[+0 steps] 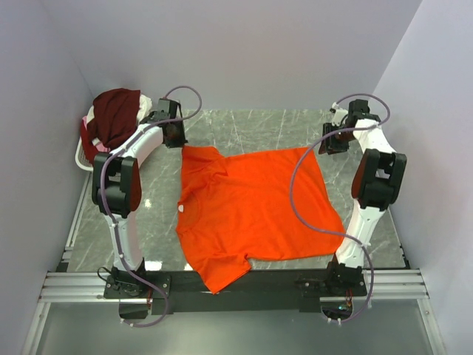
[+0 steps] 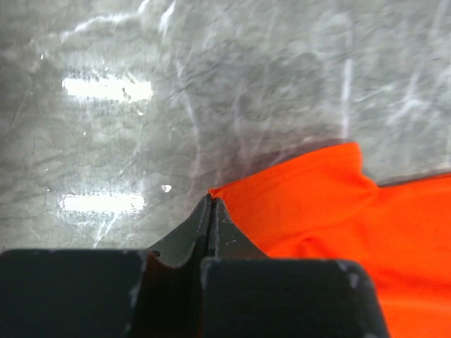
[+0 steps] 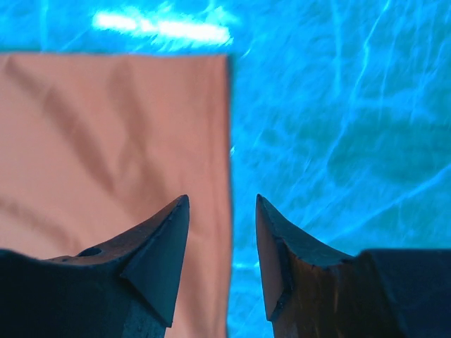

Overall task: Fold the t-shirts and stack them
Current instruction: Flatten the tshirt out

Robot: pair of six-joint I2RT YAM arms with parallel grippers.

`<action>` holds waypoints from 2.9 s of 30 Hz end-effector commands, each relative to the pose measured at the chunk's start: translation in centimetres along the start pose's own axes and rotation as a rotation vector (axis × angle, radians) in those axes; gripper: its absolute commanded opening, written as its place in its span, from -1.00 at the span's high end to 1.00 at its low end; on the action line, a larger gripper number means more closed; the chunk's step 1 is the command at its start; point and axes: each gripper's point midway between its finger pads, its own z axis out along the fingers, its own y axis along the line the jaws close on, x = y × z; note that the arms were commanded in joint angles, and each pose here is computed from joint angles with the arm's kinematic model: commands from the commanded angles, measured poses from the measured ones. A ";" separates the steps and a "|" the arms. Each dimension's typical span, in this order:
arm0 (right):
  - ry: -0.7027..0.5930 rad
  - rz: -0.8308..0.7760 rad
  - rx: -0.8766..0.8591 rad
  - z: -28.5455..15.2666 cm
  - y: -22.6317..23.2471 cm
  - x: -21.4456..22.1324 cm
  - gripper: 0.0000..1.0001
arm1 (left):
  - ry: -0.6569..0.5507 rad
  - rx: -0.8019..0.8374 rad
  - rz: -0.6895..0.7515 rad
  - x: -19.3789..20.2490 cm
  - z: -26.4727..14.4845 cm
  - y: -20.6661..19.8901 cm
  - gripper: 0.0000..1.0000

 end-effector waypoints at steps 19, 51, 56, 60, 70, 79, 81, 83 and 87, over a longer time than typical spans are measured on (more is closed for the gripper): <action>0.093 0.024 0.059 8.1 0.8 -3.8 0.02 | -0.056 0.130 0.009 -2.0 -2.9 -3.0 0.99; -0.108 -0.124 0.149 2.4 2.8 -8.6 1.00 | -0.125 0.156 0.018 -3.6 -4.7 -3.7 0.99; -0.238 -0.206 0.138 -3.6 6.3 -9.7 1.00 | -0.209 0.179 0.019 -5.9 -7.1 -4.3 0.99; -0.376 -0.284 0.141 -11.4 9.0 -10.5 1.00 | -0.324 0.208 0.026 -9.2 -11.0 -5.2 0.99; -0.879 -0.544 0.219 -37.4 17.3 -13.0 1.00 | -0.855 0.411 0.013 -19.5 -32.7 -8.9 0.99; -1.328 -0.570 0.315 -54.3 21.1 -5.2 1.00 | -1.274 0.636 -0.026 -17.5 -54.2 -8.6 0.99; -1.389 -0.556 0.341 -56.7 21.3 -3.4 1.00 | -1.334 0.680 -0.025 -16.1 -57.8 -8.3 0.99; -1.425 -0.542 0.353 -58.2 21.5 -2.2 1.00 | -1.381 0.709 -0.021 -14.8 -60.6 -8.0 0.99; -1.496 -0.513 0.390 -61.9 21.8 0.3 1.00 | -1.455 0.756 -0.010 -13.0 -64.9 -7.6 0.99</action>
